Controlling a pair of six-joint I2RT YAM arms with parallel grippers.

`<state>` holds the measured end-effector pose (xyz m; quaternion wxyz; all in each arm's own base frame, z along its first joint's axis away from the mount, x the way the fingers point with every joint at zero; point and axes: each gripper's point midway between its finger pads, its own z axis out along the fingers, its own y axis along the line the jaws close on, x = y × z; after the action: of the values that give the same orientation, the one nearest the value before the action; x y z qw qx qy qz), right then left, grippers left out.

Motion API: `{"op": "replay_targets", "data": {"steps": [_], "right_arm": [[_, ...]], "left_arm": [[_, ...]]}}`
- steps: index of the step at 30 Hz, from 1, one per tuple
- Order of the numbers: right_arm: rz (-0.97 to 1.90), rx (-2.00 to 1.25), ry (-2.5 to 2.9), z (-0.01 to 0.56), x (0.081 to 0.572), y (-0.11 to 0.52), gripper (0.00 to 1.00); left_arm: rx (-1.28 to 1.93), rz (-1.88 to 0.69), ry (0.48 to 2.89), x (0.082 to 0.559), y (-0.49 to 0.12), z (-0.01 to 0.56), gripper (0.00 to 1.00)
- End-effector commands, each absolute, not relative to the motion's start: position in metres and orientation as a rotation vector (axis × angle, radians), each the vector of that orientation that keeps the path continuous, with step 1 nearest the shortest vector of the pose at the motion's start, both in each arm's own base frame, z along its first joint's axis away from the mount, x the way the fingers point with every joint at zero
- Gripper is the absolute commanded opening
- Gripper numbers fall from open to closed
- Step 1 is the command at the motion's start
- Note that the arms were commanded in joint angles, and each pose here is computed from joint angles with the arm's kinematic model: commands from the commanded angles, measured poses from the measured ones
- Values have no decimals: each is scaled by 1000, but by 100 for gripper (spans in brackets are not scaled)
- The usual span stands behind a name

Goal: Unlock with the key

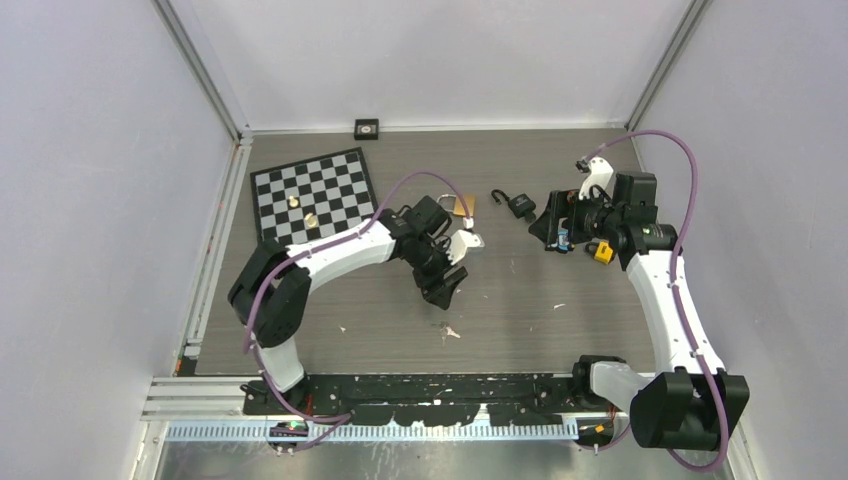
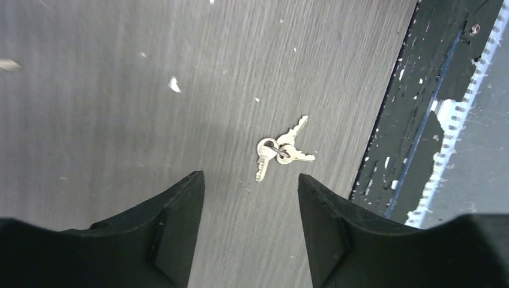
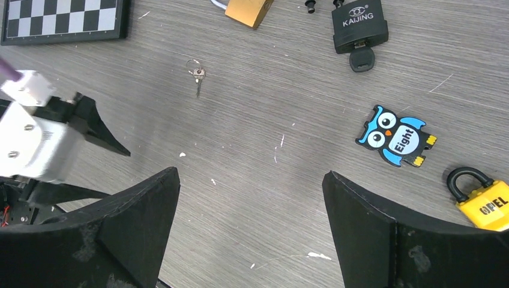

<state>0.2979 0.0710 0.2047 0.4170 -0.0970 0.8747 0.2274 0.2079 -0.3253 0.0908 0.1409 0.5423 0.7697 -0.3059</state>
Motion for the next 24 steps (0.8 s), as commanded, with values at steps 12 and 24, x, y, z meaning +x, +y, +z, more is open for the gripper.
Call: {"op": "replay_targets", "data": {"steps": [12,24], "right_arm": [[527,-249,2205,200,305,63,93],[512,-247,2218,197,307,60,93]], "left_arm": [[1570,-858,2489,151,-328,43,51],[1602,-770,2531,148,-335,24,44]]}}
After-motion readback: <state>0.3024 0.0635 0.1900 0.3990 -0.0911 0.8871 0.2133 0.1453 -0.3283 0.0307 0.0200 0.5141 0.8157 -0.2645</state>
